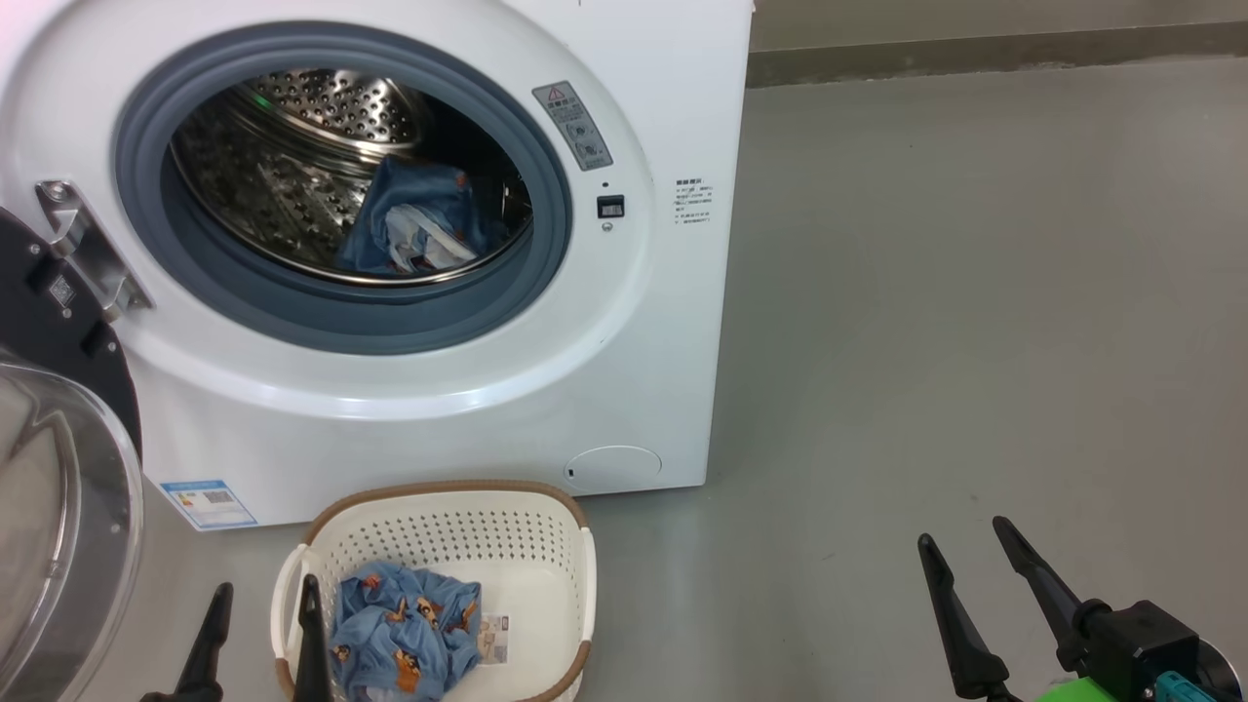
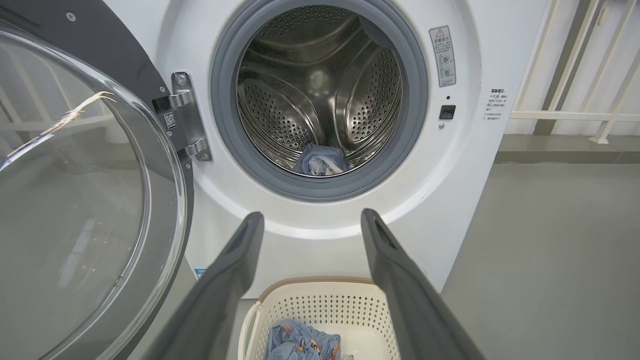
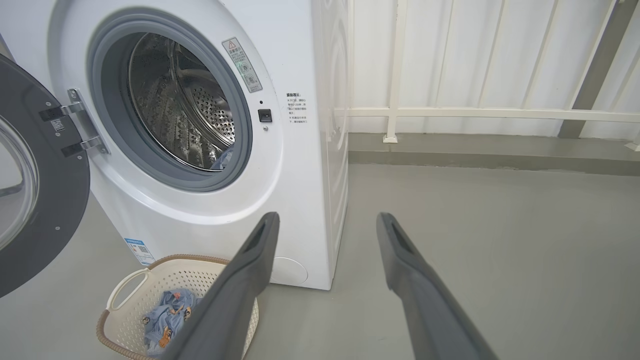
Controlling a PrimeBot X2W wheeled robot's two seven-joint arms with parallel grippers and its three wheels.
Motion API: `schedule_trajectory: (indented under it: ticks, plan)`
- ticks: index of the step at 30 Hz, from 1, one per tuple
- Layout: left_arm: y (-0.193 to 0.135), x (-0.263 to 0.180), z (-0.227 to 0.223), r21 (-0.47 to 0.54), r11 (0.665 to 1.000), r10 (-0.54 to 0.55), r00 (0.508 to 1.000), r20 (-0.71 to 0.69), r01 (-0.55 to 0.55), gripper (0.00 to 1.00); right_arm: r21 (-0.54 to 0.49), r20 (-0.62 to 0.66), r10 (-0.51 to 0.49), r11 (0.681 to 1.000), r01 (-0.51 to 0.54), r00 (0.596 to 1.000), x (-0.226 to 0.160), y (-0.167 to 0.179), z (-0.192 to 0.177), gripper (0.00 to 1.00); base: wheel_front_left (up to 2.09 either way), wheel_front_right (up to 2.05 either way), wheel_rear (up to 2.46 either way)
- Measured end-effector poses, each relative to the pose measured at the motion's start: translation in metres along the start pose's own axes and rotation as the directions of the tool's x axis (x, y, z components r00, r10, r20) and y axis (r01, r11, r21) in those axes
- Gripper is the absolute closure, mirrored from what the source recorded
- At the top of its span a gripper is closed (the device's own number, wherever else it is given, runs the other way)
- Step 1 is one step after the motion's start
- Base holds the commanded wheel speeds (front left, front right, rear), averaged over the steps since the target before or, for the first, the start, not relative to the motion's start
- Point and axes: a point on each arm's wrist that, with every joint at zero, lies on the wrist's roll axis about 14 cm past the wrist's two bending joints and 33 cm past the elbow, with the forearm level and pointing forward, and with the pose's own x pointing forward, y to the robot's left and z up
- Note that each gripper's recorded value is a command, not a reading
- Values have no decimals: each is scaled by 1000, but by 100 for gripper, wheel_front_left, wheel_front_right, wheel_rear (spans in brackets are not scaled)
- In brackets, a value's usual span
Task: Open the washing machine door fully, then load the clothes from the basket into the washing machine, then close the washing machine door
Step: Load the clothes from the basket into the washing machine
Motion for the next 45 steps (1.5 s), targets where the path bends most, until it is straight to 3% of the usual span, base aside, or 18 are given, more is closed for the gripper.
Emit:
schedule_trajectory:
  ticks: [13, 24, 36, 45]
  plan:
    - [1, 4, -16, 3, 1000, 11, 999, -48, -11, 0, 7, -19, -3, 1000, 4, 1000, 2, 0, -7, 0, 0, 0, 0]
    - [-8, 38, -66, 3, 1000, -21, 980, -200, 22, 0, 18, -34, 4, 1000, -3, 999, 23, -2, -15, 0, 0, 0, 0]
    - [-10, 107, -149, -21, 999, -52, 907, -418, 48, 0, 50, -14, -1, 999, 2, 1000, 70, -11, -32, 0, 0, 0, 0]
    - [-2, 145, -226, -3, 999, -35, 812, -582, 41, 0, 103, -72, -31, 994, 39, 997, 91, -24, -78, 0, 0, 0, 0]
